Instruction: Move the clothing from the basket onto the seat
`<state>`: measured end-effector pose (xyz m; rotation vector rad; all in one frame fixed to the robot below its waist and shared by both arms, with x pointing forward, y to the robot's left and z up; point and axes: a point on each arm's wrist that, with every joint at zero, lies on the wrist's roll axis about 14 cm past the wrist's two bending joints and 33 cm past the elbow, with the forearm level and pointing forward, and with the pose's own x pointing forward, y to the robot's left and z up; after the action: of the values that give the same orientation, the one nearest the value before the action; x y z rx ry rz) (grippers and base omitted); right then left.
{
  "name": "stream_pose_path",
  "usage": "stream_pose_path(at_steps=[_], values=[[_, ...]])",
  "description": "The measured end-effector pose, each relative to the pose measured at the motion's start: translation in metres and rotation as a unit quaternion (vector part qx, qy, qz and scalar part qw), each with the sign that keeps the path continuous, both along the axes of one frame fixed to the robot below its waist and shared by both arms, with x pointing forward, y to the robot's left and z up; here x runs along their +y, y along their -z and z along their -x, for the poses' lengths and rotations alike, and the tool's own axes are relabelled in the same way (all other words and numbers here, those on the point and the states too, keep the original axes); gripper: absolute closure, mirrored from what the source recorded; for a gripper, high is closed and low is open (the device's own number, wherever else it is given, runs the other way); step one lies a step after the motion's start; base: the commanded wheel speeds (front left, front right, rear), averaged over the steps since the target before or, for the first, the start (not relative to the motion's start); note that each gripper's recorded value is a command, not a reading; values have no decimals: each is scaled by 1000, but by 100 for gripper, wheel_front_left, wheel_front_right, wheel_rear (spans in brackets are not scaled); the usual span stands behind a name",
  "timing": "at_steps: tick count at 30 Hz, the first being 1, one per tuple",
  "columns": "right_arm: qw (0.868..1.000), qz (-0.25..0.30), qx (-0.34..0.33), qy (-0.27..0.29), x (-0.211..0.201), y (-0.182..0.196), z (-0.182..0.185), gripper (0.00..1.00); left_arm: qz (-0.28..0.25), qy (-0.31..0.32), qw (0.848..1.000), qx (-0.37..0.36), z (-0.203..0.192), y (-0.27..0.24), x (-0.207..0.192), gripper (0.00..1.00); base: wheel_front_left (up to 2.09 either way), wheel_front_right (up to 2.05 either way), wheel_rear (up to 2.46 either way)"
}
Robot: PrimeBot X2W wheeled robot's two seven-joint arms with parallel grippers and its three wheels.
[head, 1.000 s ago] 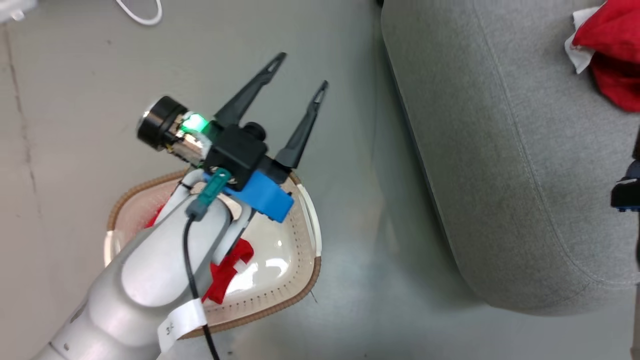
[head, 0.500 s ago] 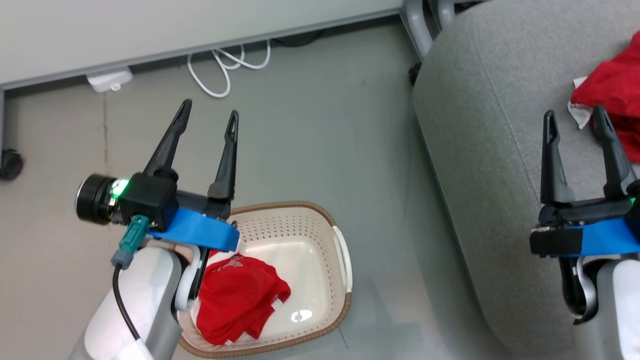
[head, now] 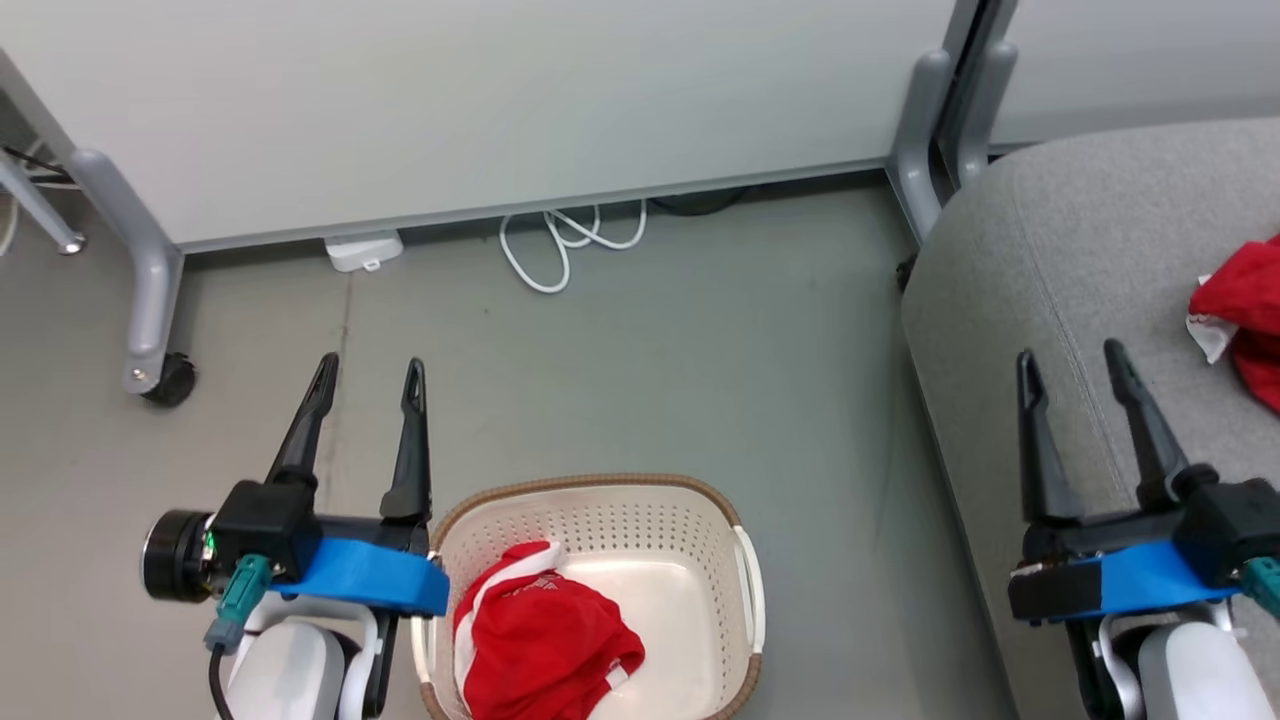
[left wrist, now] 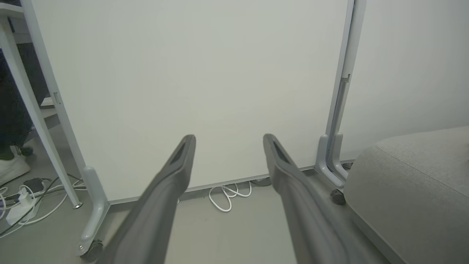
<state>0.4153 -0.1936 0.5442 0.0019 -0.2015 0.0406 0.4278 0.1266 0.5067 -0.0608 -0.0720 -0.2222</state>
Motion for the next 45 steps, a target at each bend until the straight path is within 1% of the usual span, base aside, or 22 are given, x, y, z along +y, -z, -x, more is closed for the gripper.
stream_pose_path(at_steps=[6, 17, 21, 38, 45], values=[[1000, -6, 12, -18, 14, 8, 11, 0, 0, -37, 999, 3, 19, 1, 25, 0, 0, 0, 0], [998, -10, 55, -29, 23, 35, 28, 0, -1, -53, 998, 16, 36, 10, 35, 0, 0, 0, 0], [997, -14, 65, -30, 23, 42, 32, 0, -3, -51, 998, 21, 40, 14, 34, 0, 0, 0, 0], [997, -19, 73, -26, 21, 47, 33, 0, -7, -46, 998, 31, 41, 21, 32, 0, 0, 0, 0], [996, -19, 79, -24, 20, 51, 28, 0, -23, -15, 999, 28, 24, 21, 15, 0, 0, 0, 0]])
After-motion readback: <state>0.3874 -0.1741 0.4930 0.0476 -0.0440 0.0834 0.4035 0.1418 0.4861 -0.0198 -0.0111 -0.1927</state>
